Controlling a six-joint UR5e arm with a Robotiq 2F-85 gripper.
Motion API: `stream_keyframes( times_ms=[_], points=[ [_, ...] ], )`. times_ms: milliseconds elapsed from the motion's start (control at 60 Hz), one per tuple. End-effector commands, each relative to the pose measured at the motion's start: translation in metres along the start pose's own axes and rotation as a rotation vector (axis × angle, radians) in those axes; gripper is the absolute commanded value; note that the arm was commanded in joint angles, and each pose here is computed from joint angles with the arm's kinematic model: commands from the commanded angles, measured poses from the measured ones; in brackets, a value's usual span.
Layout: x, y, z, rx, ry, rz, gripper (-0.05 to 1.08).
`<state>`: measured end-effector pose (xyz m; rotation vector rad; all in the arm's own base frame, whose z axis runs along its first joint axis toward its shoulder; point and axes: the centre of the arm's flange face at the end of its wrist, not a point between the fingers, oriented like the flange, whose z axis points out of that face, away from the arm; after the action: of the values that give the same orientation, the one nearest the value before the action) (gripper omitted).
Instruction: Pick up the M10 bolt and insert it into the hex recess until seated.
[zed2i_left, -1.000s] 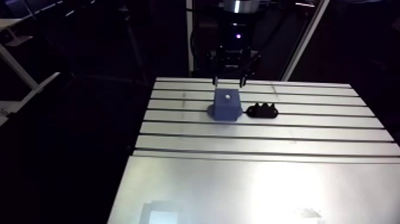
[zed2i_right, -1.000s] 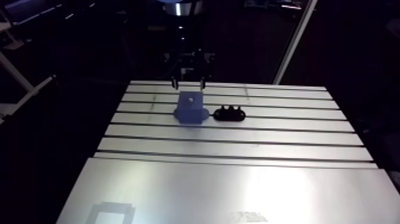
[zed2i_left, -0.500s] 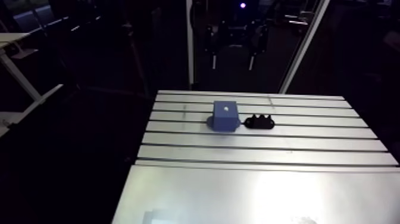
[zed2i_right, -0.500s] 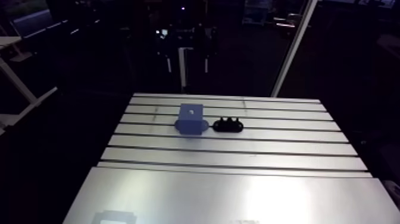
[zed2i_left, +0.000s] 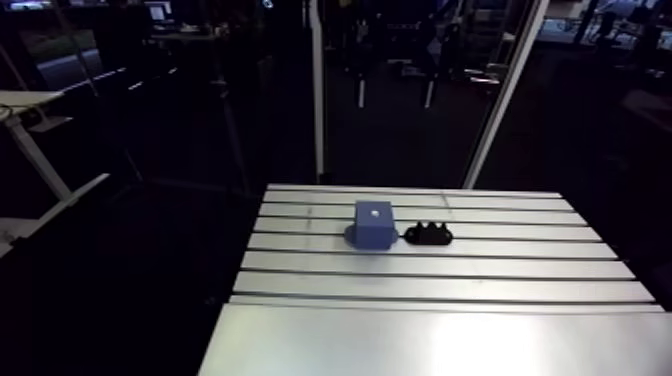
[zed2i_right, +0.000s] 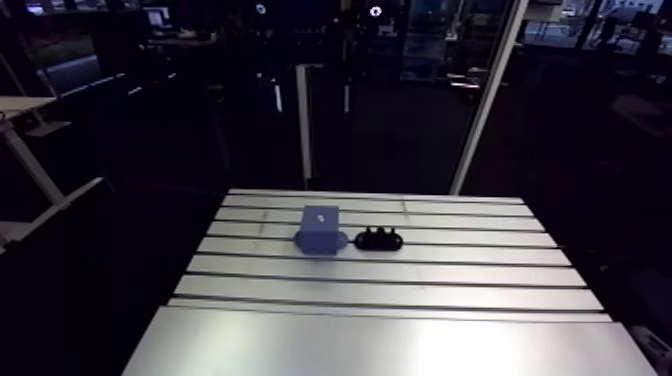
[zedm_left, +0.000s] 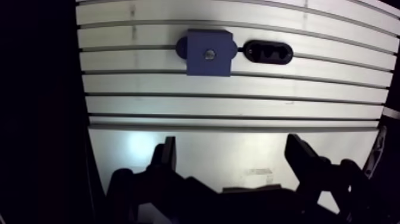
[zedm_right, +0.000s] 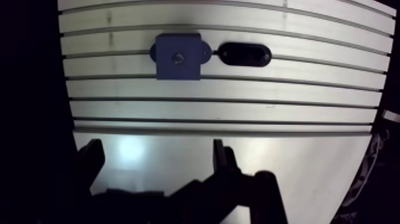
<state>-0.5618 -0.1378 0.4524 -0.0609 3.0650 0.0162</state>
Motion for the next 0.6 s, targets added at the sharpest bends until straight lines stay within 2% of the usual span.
stream_keyframes(
  times_ms=[17, 267, 400, 600],
  points=[
    [-0.031, 0.004, -0.045, 0.002, 0.036, -0.01, 0.0],
    [-0.029, 0.006, -0.052, -0.002, 0.056, -0.005, 0.0],
    [-0.029, 0.006, -0.048, 0.002, 0.047, -0.005, 0.0],
    [-0.028, 0.008, -0.041, -0.003, 0.032, -0.001, 0.0]
  ],
)
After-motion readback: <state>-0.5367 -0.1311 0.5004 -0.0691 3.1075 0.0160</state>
